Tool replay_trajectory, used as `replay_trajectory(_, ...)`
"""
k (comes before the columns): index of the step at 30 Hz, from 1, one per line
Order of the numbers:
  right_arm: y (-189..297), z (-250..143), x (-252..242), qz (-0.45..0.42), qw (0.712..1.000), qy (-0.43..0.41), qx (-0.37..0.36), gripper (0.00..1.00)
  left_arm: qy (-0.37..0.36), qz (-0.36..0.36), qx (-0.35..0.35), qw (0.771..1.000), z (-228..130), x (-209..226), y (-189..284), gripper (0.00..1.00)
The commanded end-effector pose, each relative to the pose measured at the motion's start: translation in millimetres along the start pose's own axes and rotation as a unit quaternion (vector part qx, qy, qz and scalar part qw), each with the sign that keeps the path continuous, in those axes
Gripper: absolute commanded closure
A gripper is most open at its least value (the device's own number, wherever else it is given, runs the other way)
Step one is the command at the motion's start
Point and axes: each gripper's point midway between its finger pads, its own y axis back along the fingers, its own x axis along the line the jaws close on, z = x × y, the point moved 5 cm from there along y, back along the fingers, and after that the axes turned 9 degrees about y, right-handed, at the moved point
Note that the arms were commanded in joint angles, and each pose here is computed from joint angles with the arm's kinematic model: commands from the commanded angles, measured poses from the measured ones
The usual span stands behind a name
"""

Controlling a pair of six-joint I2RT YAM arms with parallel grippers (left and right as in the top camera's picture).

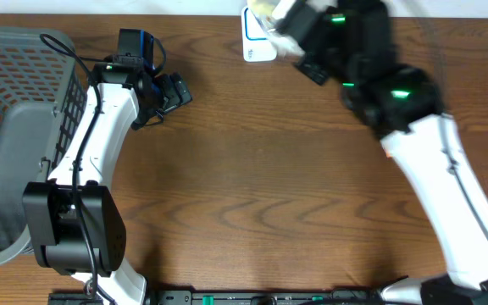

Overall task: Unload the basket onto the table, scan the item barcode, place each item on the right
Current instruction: 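Hold the bag under the scanner with the right gripper, then carry the bag right and release it on the scanned packs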

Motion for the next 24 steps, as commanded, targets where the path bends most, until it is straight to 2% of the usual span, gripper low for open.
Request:
replay_trajectory(1,10,-11,19,0.175,0.967,-0.177,-0.054,0.99,-0.002,0.006,0.002,1.000,0,2,-3,0.02)
replay_trajectory(4,22,-38,16,0.240,0.939,-0.244,-0.044,0.99,-0.002,0.006,0.002,1.000,0,2,-3,0.02)
replay_trajectory(9,35,-93,-3,0.297,0.896,-0.328,-0.040,0.99,-0.002,0.006,0.002,1.000,0,2,-3,0.02)
replay_trajectory(16,30,-158,-28,0.317,0.842,-0.434,-0.046,0.99,-0.002,0.006,0.002,1.000,0,2,-3,0.02)
replay_trajectory(21,19,-208,-33,0.314,0.801,-0.510,-0.002,0.99,-0.002,0.006,0.002,1.000,0,2,-3,0.02)
replay_trajectory(24,14,-240,-34,0.299,0.770,-0.562,0.050,0.99,-0.002,0.006,0.002,1.000,0,2,-3,0.02)
